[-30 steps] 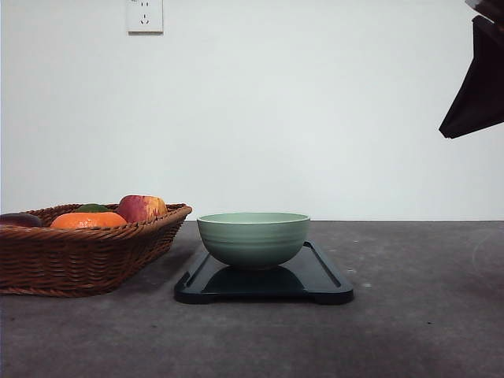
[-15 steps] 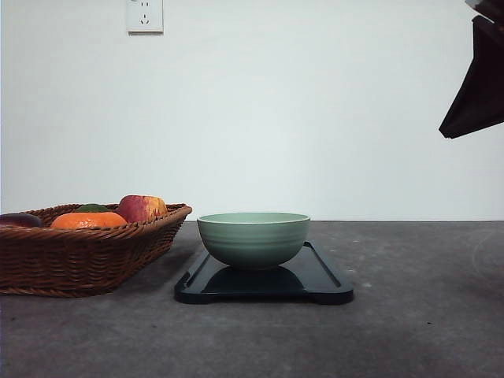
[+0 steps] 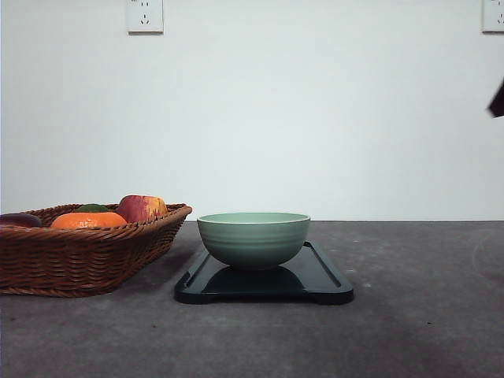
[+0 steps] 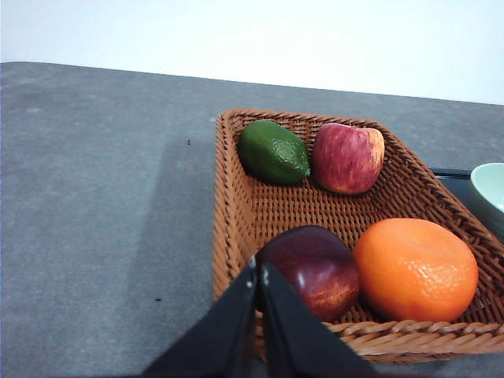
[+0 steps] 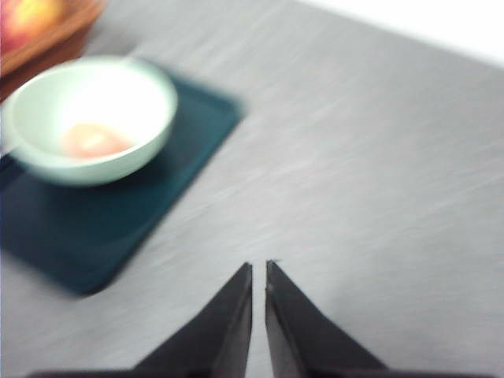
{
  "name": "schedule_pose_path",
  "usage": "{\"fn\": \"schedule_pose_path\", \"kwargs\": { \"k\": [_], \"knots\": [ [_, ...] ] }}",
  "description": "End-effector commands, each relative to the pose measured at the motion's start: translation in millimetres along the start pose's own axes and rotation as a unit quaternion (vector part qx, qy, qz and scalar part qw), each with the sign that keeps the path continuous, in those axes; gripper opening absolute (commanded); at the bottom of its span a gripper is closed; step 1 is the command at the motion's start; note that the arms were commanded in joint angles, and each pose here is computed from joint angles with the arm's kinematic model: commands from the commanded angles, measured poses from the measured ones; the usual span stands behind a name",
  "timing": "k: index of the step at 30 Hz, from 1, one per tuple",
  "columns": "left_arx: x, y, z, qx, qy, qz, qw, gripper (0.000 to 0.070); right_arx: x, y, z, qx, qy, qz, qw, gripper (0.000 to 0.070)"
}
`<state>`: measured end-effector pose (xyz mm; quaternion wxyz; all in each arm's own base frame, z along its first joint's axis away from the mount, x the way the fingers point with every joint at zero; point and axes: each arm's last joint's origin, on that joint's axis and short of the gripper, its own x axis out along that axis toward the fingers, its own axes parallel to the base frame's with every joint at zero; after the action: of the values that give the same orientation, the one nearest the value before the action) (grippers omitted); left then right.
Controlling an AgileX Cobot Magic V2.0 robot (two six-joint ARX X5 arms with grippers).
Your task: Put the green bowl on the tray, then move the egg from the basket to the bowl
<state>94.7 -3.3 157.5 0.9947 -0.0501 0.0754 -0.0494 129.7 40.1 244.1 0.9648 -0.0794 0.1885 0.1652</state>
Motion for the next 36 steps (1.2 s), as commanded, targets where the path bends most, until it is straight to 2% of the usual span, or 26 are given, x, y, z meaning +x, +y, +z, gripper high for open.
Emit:
{"fn": "schedule_pose_path", "kwargs": {
  "k": [1, 8, 14, 17, 36],
  "knots": [
    [1.9, 0.7, -5.2, 0.005, 0.004, 0.001, 1.000, 0.0000, -3.8, -3.8, -9.5, -0.009, -0.023, -0.022, 0.999, 0.0023],
    [1.9, 0.7, -5.2, 0.005, 0.004, 0.001, 1.000, 0.0000, -12.6, -9.3, -59.3, 0.050, -0.084, -0.076, 0.992, 0.0023],
    [1.9, 0.7, -5.2, 0.005, 0.004, 0.001, 1.000, 0.0000, -10.8, -10.2, -89.9, 0.062, -0.113, -0.107, 0.986, 0.0023],
    [1.9, 0.7, -5.2, 0.005, 0.004, 0.001, 1.000, 0.0000, -6.1, -10.5, -99.3, 0.065, -0.117, -0.105, 0.985, 0.0023],
    [1.9, 0.6, -4.9, 0.005, 0.002, 0.001, 1.000, 0.0000, -3.8, -12.9, -103.4, 0.071, -0.118, -0.115, 0.984, 0.0023]
  ]
}}
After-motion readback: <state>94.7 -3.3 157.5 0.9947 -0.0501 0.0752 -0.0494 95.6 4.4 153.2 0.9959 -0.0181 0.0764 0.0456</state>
